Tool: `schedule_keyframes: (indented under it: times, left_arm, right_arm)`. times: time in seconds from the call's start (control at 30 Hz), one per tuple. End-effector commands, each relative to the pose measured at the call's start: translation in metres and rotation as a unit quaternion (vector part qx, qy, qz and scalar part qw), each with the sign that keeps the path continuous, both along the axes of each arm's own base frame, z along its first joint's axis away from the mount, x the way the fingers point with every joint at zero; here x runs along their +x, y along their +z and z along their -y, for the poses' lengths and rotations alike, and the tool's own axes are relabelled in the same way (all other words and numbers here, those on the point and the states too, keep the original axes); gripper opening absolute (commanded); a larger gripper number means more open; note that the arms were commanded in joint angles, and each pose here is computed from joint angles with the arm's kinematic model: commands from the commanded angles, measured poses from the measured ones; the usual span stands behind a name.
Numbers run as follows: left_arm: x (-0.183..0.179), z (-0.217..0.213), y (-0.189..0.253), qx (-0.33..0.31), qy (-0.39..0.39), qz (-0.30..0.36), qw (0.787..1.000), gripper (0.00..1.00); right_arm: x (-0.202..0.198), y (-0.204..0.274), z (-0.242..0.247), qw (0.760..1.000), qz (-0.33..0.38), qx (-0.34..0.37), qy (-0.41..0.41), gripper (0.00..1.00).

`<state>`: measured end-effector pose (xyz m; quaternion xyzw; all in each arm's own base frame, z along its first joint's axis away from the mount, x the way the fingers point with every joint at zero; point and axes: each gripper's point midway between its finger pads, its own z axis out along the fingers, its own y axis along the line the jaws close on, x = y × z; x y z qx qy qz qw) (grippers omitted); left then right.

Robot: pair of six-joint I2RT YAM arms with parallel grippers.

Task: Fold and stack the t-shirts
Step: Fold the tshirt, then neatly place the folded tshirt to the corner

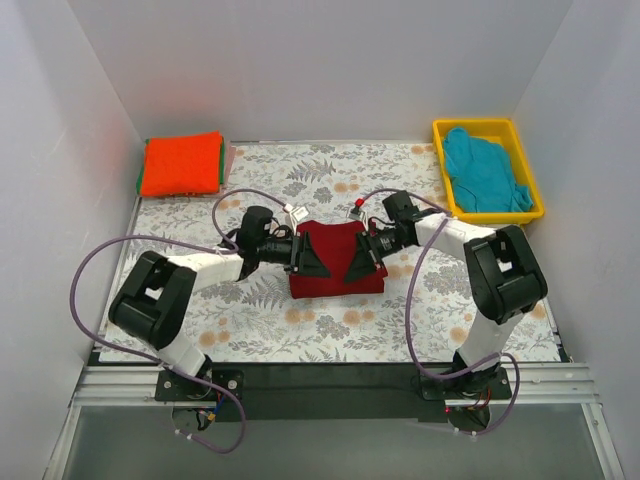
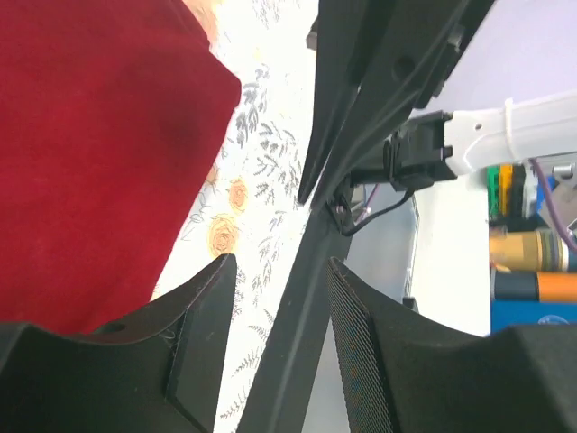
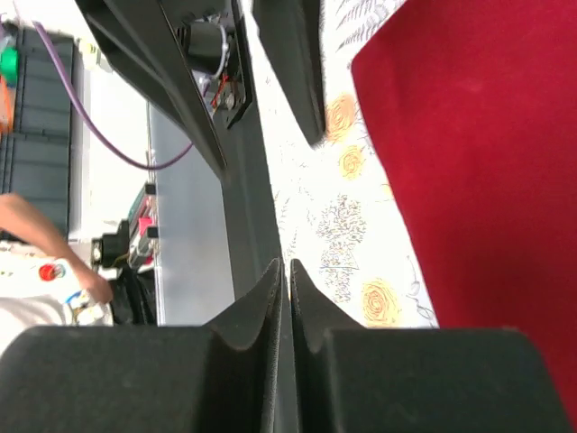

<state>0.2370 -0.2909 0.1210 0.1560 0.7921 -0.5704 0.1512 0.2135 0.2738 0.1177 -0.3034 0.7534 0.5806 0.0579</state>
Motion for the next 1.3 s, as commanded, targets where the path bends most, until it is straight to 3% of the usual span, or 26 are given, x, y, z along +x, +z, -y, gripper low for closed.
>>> schedule_keyframes:
  times: [0.0,0.2,0.27,0.37,0.53,0.6,0.7,0.77,0.93,1.13,1.27]
  left_arm:
    - [-0.012,0.002,-0.035,0.025,0.001,-0.061,0.998,0.43]
    - [-0.013,-0.01,-0.097,0.079,0.011,-0.132,0.988,0.42]
    - [-0.016,-0.02,-0.107,0.085,0.01,-0.148,0.985,0.42]
    - [-0.017,-0.032,-0.11,0.087,0.002,-0.146,0.985,0.43]
    - [-0.004,-0.05,-0.026,0.003,-0.009,-0.053,0.999,0.52]
    - [0.002,-0.06,0.004,-0.009,-0.001,-0.004,1.0,0.56]
    - [0.02,-0.088,0.046,-0.01,0.06,0.051,0.997,0.65]
    - [0.033,-0.112,0.065,0.0,0.117,0.073,0.99,0.72]
    - [0.055,-0.181,0.067,0.001,0.242,0.003,0.97,0.82]
    - [0.079,-0.235,0.041,0.102,0.31,-0.045,0.944,0.86]
    - [0.08,-0.248,0.026,0.11,0.33,-0.079,0.934,0.87]
  right_arm:
    - [-0.009,-0.036,0.001,0.999,-0.046,-0.018,0.003,0.1]
    - [-0.005,-0.09,0.028,0.994,-0.089,-0.054,-0.018,0.04]
    - [-0.01,-0.109,0.045,0.989,-0.127,-0.072,-0.035,0.04]
    - [-0.015,-0.118,0.056,0.987,-0.13,-0.086,-0.034,0.03]
    - [0.009,-0.066,0.046,0.997,-0.061,-0.044,-0.031,0.04]
    - [0.029,-0.026,0.038,0.999,0.009,-0.026,-0.03,0.06]
    - [0.048,0.014,0.023,0.992,0.117,-0.039,-0.023,0.2]
    - [0.05,0.017,0.008,0.977,0.191,-0.09,-0.007,0.33]
    - [0.061,0.019,-0.037,0.915,0.355,-0.19,0.017,0.4]
    - [0.035,-0.004,-0.106,0.855,0.451,-0.247,0.074,0.4]
    - [0.017,-0.033,-0.14,0.826,0.481,-0.269,0.117,0.39]
